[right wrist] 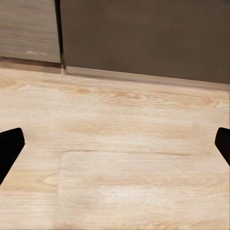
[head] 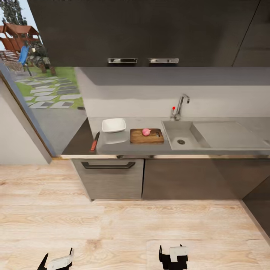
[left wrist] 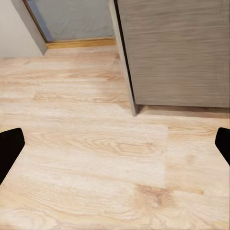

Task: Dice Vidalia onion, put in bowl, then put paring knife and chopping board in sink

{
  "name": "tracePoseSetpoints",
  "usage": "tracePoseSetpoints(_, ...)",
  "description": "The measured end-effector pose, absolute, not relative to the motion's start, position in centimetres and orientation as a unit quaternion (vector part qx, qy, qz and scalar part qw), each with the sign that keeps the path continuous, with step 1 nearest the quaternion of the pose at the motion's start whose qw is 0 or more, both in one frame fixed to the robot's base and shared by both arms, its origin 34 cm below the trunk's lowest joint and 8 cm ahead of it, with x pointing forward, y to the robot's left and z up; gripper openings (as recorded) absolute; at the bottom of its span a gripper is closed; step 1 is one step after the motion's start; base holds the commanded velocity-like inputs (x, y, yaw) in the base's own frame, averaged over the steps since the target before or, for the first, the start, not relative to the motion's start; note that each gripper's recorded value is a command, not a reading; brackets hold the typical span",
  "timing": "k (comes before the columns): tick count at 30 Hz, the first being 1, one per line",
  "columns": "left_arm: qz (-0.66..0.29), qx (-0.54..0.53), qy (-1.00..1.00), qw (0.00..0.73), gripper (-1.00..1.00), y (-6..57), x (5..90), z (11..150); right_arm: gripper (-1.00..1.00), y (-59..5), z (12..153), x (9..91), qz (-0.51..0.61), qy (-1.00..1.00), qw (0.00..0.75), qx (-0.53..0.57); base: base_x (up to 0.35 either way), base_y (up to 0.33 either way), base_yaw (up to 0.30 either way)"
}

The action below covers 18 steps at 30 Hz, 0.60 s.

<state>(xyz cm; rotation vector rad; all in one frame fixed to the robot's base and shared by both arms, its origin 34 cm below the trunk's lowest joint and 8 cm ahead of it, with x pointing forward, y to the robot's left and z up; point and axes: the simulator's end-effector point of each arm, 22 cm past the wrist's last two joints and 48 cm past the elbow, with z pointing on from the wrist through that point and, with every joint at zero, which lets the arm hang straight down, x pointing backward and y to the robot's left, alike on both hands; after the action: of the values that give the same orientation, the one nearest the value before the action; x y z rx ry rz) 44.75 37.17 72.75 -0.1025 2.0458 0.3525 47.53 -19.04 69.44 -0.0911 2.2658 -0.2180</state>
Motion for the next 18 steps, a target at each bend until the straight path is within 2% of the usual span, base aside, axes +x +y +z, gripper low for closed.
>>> tracePoseSetpoints(18, 0.147, -0.045, 0.841, 0.519, 1.0, 37.3, 45.52, 73.73, 1.0, -19.03, 70.46, 48.37, -0.087, 0.897, 0.431, -0.035, 0.0, 0.301, 0.0)
